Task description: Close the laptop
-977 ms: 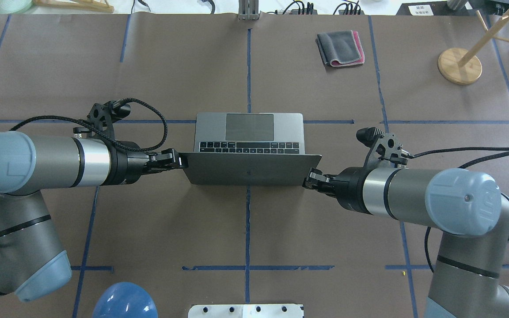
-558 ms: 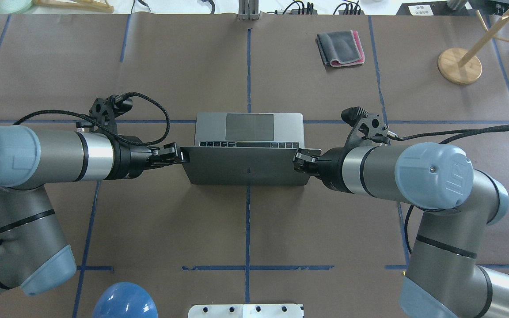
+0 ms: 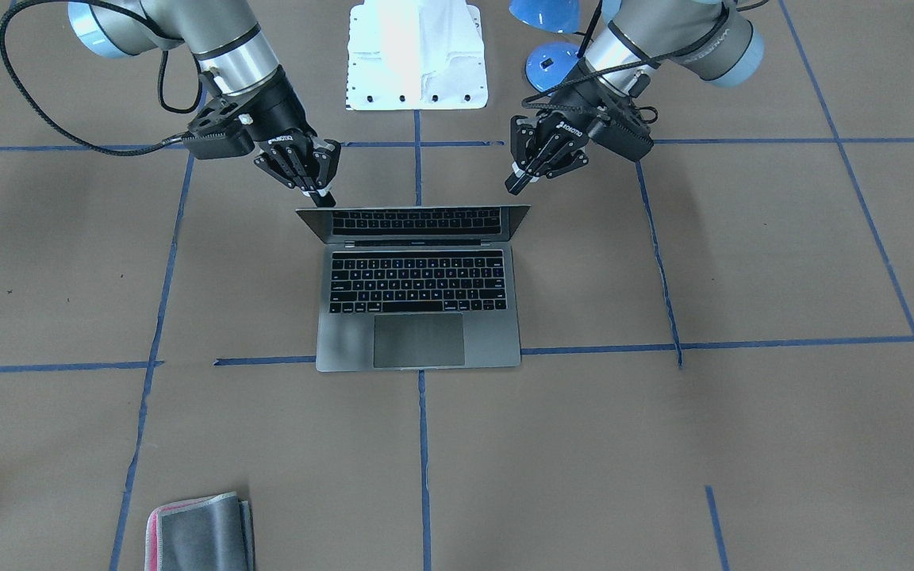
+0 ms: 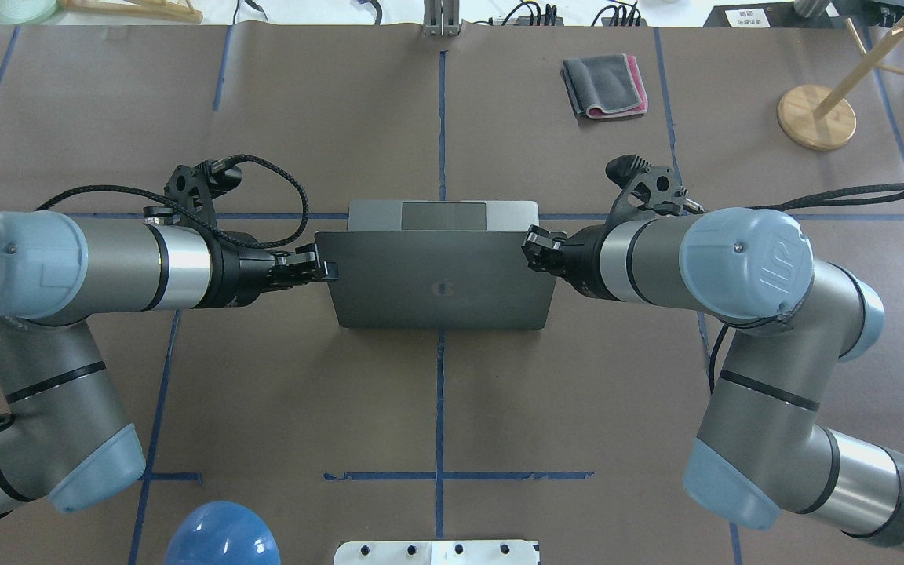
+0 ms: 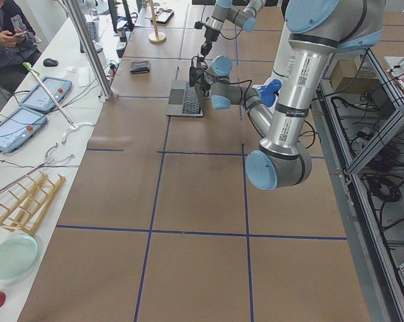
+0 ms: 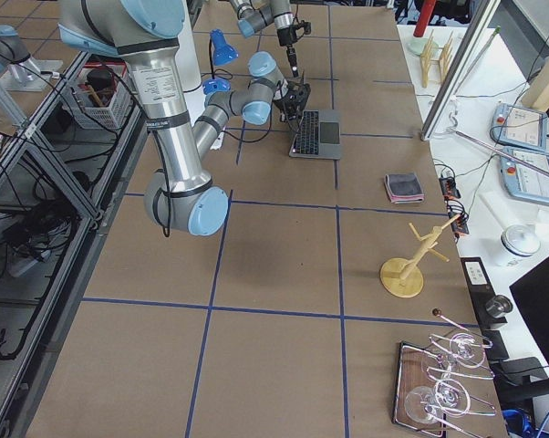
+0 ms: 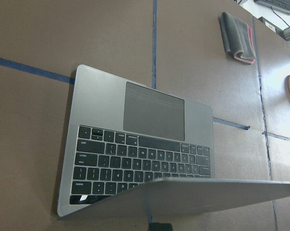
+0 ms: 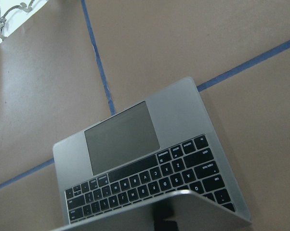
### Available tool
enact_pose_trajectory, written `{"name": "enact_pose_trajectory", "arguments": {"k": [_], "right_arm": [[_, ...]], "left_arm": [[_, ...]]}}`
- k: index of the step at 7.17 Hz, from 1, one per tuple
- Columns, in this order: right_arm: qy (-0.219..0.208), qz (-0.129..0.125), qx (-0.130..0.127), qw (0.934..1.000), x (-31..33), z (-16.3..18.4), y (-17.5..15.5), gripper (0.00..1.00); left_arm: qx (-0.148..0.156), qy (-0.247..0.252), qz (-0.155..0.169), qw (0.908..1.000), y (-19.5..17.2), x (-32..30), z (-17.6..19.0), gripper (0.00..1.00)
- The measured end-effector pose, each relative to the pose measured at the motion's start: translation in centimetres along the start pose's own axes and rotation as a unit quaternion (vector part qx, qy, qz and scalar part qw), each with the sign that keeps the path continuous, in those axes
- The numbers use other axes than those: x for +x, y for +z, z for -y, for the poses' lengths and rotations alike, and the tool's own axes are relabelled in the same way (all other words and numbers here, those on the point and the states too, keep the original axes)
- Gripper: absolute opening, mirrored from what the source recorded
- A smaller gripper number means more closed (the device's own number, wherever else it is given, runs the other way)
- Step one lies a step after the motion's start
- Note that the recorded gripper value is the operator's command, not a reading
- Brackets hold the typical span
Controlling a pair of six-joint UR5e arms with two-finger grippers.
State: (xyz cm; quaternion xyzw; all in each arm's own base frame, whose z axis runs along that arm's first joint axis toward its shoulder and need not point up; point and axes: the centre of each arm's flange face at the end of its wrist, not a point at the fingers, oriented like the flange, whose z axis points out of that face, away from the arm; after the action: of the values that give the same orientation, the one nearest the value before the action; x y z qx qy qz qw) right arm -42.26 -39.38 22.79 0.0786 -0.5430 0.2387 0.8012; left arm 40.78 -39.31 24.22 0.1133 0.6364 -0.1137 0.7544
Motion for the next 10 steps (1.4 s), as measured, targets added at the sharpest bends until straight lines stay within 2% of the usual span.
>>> {"name": "enact_pose_trajectory", "arguments": {"k": [5, 7, 8, 9, 10], "right_arm": [[-0.012, -0.027, 0.014, 0.9994, -0.8, 2.4, 4.3, 0.00], [-0.025, -0.054, 0.017, 0.9981, -0.2, 3.1, 7.3, 0.01], [-0.027, -0.069, 0.018, 0.9971, 0.3, 3.4, 9.1, 0.05], [-0.029, -0.085, 0.017, 0.9958, 0.7, 3.5, 10.9, 0.34], [-0.029, -0.095, 0.016, 0.9949, 1.0, 3.5, 12.0, 0.99]], "left_arm": [[0.020, -0.011, 0.036, 0.9991, 5.9, -0.4, 4.4, 0.00], [0.023, -0.018, 0.063, 0.9976, 9.1, -1.6, 6.0, 0.00], [0.023, -0.022, 0.078, 0.9964, 11.2, -2.3, 6.7, 0.00], [0.021, -0.025, 0.093, 0.9951, 12.9, -3.1, 7.0, 0.00], [0.019, -0.022, 0.101, 0.9944, 13.9, -3.5, 7.2, 0.62]]}}
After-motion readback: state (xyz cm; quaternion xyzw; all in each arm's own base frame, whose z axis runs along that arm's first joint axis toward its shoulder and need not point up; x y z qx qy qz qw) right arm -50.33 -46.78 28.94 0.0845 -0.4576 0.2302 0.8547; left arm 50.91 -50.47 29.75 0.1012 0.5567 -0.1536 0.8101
